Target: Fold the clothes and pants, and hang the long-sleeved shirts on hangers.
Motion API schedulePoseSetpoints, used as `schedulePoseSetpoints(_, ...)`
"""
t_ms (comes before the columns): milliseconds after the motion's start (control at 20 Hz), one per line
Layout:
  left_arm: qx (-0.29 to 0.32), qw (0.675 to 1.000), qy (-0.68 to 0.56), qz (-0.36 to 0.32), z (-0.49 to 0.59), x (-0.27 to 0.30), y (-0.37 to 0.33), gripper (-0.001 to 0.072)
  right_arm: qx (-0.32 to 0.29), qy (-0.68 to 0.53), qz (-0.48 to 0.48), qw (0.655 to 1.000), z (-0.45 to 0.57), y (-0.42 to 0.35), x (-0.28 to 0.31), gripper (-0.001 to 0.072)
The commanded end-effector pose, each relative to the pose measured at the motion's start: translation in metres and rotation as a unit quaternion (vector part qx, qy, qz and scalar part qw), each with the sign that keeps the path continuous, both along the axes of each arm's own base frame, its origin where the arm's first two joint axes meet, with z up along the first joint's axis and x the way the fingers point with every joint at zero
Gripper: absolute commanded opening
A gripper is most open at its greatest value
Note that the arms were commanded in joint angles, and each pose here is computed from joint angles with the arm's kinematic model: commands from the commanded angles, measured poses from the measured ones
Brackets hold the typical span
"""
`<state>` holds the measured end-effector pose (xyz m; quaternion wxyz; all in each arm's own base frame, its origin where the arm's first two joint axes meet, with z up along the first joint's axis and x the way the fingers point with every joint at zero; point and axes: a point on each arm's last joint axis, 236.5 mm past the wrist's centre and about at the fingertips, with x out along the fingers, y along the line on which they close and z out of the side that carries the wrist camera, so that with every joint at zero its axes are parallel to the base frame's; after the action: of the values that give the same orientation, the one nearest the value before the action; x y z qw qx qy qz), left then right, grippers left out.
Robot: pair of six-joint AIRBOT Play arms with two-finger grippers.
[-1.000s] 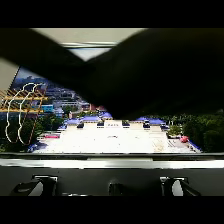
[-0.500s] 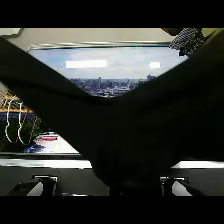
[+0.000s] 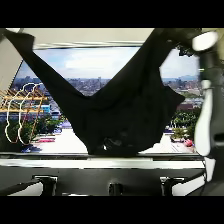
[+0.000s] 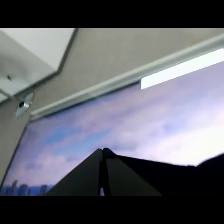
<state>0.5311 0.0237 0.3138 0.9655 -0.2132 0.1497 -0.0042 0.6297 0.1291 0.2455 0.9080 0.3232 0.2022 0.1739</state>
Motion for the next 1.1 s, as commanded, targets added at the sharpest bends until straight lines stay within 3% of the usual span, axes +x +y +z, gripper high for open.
schedulePoseSetpoints(0,-0.012,0.994,0.108,-0.008,-0.100,0.035,0.002,0.0032,-0.016,0.131,0.043,0.990,-0.118,0.050,0.003,0.0052)
schedulePoseSetpoints(200,-0.038,0.969,0.243,-0.033,-0.194,0.031,-0.010,0.0059,-0.041,0.229,0.087,0.969,-0.168,0.048,-0.026,0.0250)
schedulePoseSetpoints(250,-0.045,0.961,0.269,-0.037,-0.208,0.026,-0.013,0.0227,-0.044,0.240,0.089,0.966,-0.165,0.039,-0.033,0.0395)
schedulePoseSetpoints(300,-0.056,0.955,0.289,-0.037,-0.216,0.020,-0.015,0.0528,-0.046,0.249,0.091,0.963,-0.158,0.028,-0.040,0.0536)
schedulePoseSetpoints(350,-0.060,0.952,0.296,-0.039,-0.217,0.016,-0.017,0.0720,-0.050,0.255,0.091,0.961,-0.148,0.013,-0.048,0.0578)
schedulePoseSetpoints(700,-0.102,0.933,0.343,-0.037,-0.195,-0.040,0.009,0.0720,-0.139,0.316,-0.004,0.939,-0.077,-0.186,-0.162,0.0604)
schedulePoseSetpoints(900,-0.122,0.912,0.390,-0.038,-0.236,-0.100,0.001,0.0720,-0.095,0.380,-0.061,0.918,-0.105,-0.225,-0.247,0.0603)
schedulePoseSetpoints(1050,-0.187,0.889,0.414,-0.057,-0.280,-0.148,-0.036,0.0720,-0.027,0.411,-0.083,0.908,-0.157,-0.188,-0.299,0.0601)
